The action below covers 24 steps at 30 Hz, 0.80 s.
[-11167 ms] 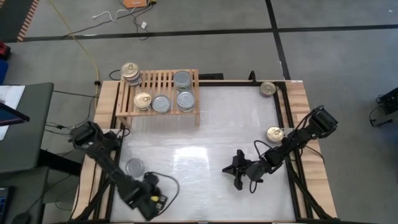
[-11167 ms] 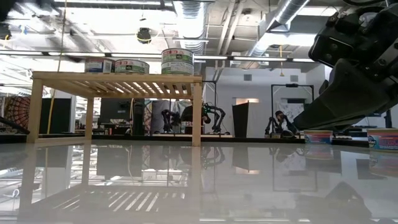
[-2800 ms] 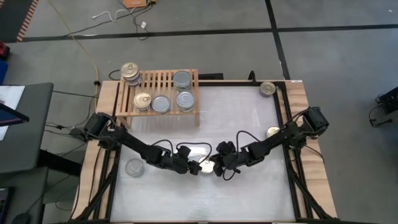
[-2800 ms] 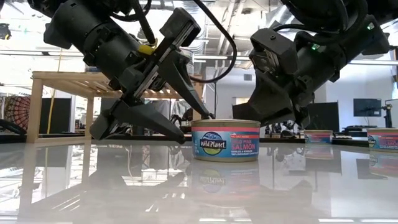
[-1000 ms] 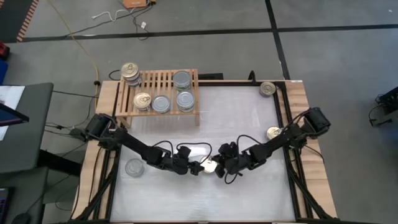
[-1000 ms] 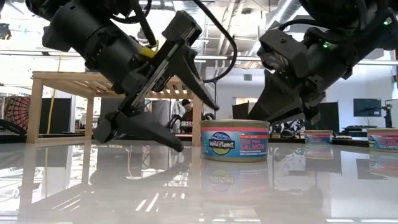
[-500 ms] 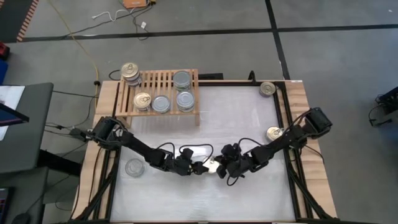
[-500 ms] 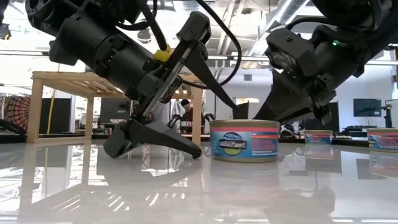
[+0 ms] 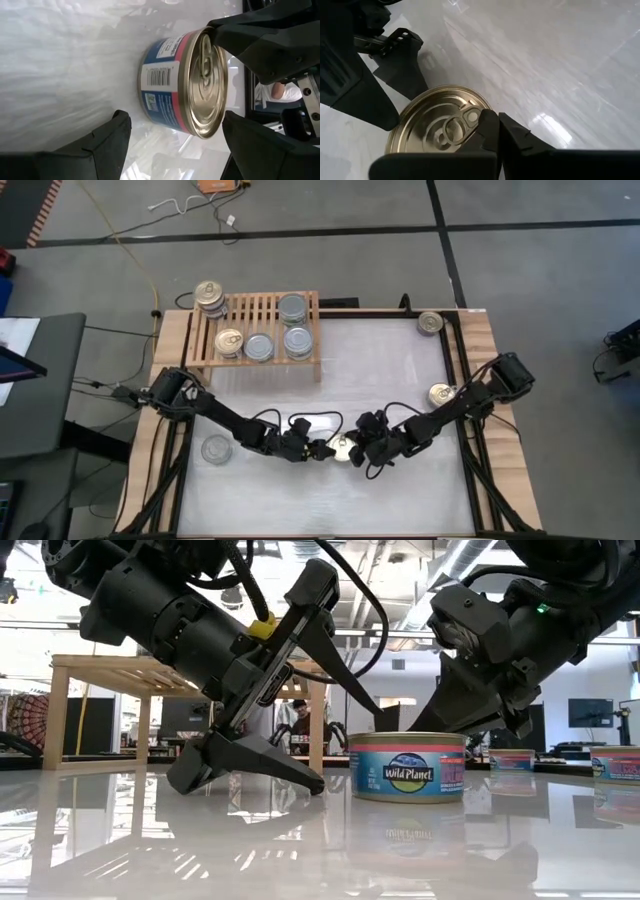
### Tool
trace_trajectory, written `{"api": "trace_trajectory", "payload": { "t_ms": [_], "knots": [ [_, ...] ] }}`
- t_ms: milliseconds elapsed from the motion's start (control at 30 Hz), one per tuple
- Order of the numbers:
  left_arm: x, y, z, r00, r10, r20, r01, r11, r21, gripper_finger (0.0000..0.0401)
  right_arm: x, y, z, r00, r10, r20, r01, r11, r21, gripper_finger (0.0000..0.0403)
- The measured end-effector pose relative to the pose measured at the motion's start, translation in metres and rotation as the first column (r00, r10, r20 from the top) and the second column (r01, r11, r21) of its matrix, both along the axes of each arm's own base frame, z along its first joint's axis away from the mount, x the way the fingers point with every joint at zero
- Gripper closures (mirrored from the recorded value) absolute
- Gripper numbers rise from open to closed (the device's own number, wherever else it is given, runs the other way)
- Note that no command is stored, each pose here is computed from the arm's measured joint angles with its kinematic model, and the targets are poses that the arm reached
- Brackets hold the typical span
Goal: Stack canned seafood by type on shelf
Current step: Stack the blue tuna can on top of the bottom blue tuna can on the shelf
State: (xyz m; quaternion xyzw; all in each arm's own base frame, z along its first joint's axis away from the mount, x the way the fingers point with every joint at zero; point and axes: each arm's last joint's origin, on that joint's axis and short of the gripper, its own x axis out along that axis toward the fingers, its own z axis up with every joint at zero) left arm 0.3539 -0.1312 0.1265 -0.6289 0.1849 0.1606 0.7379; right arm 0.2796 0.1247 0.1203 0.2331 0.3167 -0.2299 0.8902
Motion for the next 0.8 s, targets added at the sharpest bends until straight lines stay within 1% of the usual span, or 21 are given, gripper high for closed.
{"api": "trace_trajectory", "payload": {
  "t_ms": [100, 200, 400, 567, 800],
  "knots": [
    [0.0001, -0.0001, 0.0001, 1.000, 0.000, 0.003, 0.000, 1.000, -0.002, 0.0099, 0.0002, 0.0001, 0.0001, 1.000, 0.006, -0.001, -0.006, 1.000, -0.004, 0.0378],
    [0.0003, -0.0001, 0.0004, 1.000, 0.003, 0.005, -0.002, 1.000, -0.007, 0.0099, -0.0007, -0.0005, -0.0004, 1.000, -0.013, -0.010, 0.013, 1.000, 0.007, 0.0382],
    [0.0002, 0.0000, 0.0000, 0.999, 0.048, 0.003, -0.047, 0.995, -0.086, 0.0099, -0.0011, -0.0008, -0.0007, 1.000, -0.027, -0.010, 0.027, 0.999, 0.017, 0.0383],
    [0.0003, 0.0000, 0.0001, 0.998, 0.056, 0.004, -0.056, 0.994, -0.099, 0.0099, -0.0015, -0.0010, -0.0009, 0.999, -0.043, -0.009, 0.044, 0.999, 0.031, 0.0384],
    [0.0042, -0.0015, -0.0010, 0.995, 0.095, 0.009, -0.093, 0.985, -0.144, 0.0099, -0.0032, -0.0010, -0.0018, 0.996, -0.086, -0.008, 0.086, 0.994, 0.061, 0.0384]
  ]
}}
